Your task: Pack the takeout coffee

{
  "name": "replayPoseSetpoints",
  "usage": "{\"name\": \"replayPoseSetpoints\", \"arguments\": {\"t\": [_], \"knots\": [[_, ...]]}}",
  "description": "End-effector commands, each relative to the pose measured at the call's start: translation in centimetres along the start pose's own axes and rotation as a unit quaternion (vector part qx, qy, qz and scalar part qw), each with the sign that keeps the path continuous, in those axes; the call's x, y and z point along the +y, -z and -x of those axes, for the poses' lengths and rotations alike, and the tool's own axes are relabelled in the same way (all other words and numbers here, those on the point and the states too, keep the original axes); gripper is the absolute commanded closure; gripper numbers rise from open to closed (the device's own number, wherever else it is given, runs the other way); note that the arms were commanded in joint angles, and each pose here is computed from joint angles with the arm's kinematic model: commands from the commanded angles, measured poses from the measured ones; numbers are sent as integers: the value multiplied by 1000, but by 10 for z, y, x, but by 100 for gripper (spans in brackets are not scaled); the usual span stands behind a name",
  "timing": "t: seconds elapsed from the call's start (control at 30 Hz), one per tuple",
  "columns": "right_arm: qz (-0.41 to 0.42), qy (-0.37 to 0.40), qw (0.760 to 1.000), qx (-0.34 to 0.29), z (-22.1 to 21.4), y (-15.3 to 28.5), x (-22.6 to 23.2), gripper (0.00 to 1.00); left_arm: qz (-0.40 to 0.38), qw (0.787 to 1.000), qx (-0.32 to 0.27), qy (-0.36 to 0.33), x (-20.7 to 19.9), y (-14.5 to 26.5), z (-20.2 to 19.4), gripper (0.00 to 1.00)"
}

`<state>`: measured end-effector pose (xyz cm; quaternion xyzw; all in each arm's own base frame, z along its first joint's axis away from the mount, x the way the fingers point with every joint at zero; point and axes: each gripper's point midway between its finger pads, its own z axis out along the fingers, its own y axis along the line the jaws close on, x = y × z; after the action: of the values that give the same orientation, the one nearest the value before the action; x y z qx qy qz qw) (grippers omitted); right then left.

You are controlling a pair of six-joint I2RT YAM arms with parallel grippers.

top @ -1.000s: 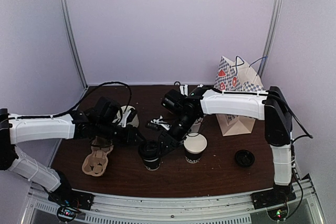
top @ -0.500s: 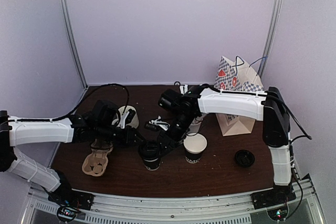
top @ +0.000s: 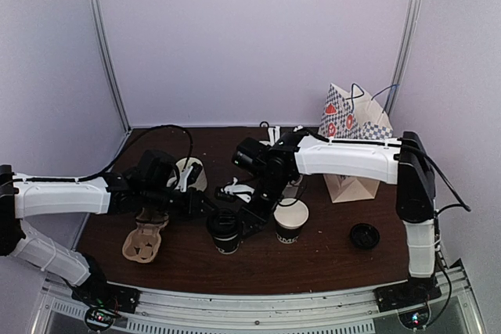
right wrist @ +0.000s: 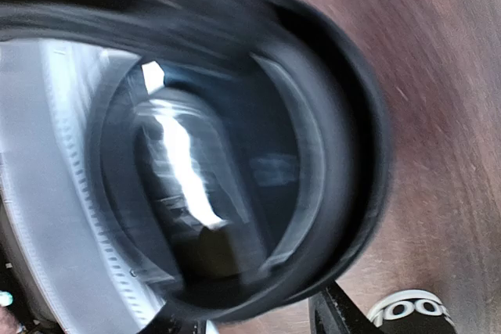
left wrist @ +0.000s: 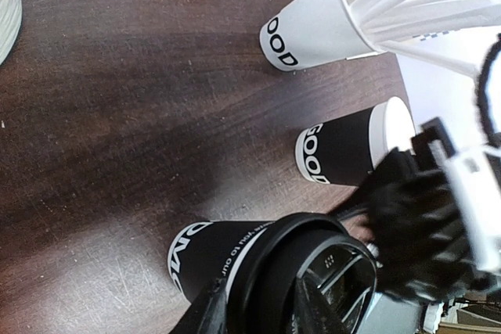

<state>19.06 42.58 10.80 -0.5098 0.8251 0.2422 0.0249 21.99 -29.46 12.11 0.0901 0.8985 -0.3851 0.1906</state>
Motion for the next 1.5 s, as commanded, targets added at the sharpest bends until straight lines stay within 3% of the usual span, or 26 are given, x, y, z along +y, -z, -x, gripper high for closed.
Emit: {"name": "replayPoseSetpoints", "arguments": {"t": [0.0, 0.13, 0.47, 0.57, 0.63, 0.77, 1.23, 1.47], "knots": [[-14, 6, 1000, 20, -13, -11, -13, 52, 94, 992, 78, 34, 53, -6, -52, 68], [-13, 38, 999, 1, -4, 11, -3, 53, 95, 992, 73, 35, 52, -6, -49, 69], [38, 178, 982, -57, -3, 72, 47, 79, 96, 992, 78, 31, 53, -8, -50, 69], [20, 254, 965, -67, -5, 74, 55, 81, 95, 992, 79, 28, 53, -8, -49, 69], [-40, 318, 944, -74, -4, 72, 53, 83, 96, 992, 82, 28, 53, -9, -50, 69], [-113, 394, 911, -43, -1, 62, 50, 85, 97, 991, 84, 28, 55, -10, -52, 69], [-207, 431, 878, -31, 19, 26, 38, 84, 91, 991, 89, 29, 54, -14, -53, 69], [-210, 440, 873, -28, 20, 18, 41, 87, 91, 991, 91, 30, 55, -16, -53, 69]]}}
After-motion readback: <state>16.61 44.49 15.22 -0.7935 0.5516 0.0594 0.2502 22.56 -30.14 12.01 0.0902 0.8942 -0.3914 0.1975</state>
